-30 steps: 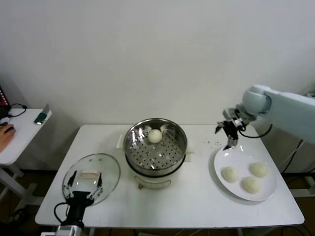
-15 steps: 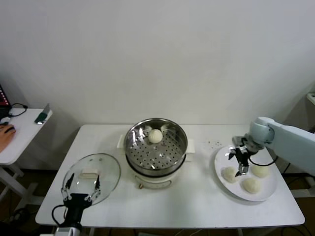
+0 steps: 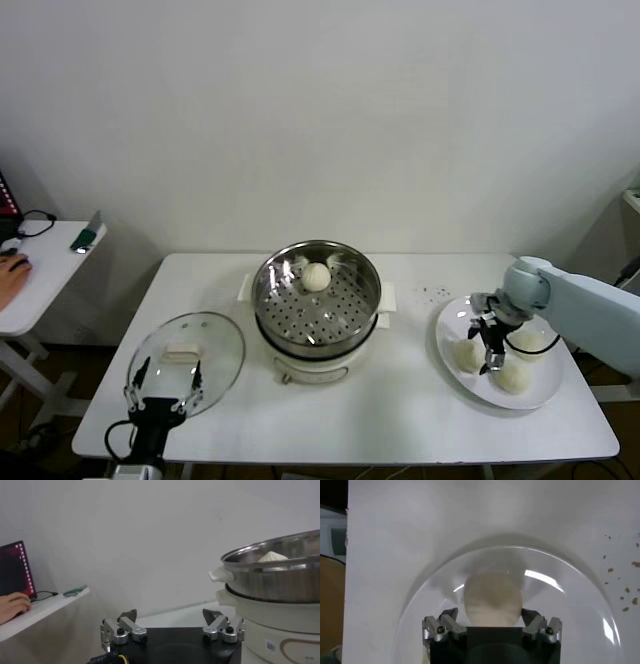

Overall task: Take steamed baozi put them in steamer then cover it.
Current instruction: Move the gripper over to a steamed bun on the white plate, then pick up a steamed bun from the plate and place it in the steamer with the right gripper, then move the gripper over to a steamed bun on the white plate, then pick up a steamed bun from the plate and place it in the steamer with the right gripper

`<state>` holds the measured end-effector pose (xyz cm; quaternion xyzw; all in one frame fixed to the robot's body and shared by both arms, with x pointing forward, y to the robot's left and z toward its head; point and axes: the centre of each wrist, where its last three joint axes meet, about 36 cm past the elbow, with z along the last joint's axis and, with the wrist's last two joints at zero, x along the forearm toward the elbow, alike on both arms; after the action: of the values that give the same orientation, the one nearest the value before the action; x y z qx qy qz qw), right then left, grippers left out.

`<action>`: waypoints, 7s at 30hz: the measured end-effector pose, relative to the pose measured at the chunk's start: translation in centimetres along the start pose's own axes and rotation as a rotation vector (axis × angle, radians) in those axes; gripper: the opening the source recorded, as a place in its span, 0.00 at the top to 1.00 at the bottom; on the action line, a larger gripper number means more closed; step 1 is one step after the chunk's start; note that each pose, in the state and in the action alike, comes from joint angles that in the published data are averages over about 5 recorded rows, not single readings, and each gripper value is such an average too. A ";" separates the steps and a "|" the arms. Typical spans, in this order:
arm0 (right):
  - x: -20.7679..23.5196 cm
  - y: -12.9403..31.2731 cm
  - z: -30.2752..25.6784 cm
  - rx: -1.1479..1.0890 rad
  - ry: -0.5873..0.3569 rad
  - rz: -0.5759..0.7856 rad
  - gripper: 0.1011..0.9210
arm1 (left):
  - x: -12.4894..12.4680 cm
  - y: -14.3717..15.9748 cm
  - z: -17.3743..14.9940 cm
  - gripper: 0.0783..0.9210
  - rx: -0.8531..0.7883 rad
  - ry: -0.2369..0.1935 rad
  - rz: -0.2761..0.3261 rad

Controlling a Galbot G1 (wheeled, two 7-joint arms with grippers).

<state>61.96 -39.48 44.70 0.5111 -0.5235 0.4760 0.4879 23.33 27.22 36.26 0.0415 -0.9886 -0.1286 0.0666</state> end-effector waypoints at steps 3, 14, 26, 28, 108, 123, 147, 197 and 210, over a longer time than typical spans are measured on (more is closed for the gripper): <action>0.0 -0.1 0.0 -0.006 -0.005 0.001 0.21 | 0.0 -0.1 0.0 0.12 0.000 0.001 0.002; 1.2 -0.7 0.3 -0.030 -0.023 0.018 0.24 | 0.3 -0.2 0.1 0.12 -0.009 0.008 0.006; 8.7 -3.5 -1.3 -0.020 -0.058 0.096 0.24 | 0.8 -0.2 0.1 0.12 0.008 0.007 0.004; 11.0 -4.4 -2.2 -0.016 -0.075 0.118 0.24 | 0.8 -0.3 0.0 0.12 0.011 0.004 0.005; 21.2 -5.9 -27.9 0.280 -0.135 0.095 0.12 | -0.5 -1.0 -1.9 0.12 0.052 -0.029 0.021; 16.3 0.5 -8.2 0.167 -0.054 0.066 0.12 | -0.4 -0.4 -2.3 0.12 0.035 -0.026 0.011; 3.3 5.9 5.3 0.037 0.087 0.003 0.12 | 0.4 -0.8 -1.9 0.12 0.023 0.007 -0.003; 11.3 -1.4 -3.9 0.476 0.085 0.074 0.28 | 1.1 -1.1 -1.2 0.12 0.012 0.019 -0.002; 23.5 -3.5 -20.8 1.081 0.158 0.159 0.27 | 1.6 -1.5 -0.8 0.12 0.010 0.026 0.005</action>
<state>65.93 -20.48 69.64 0.6105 -0.2034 0.7493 0.1561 22.00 25.43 36.83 0.0412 -0.9884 -0.1228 0.0797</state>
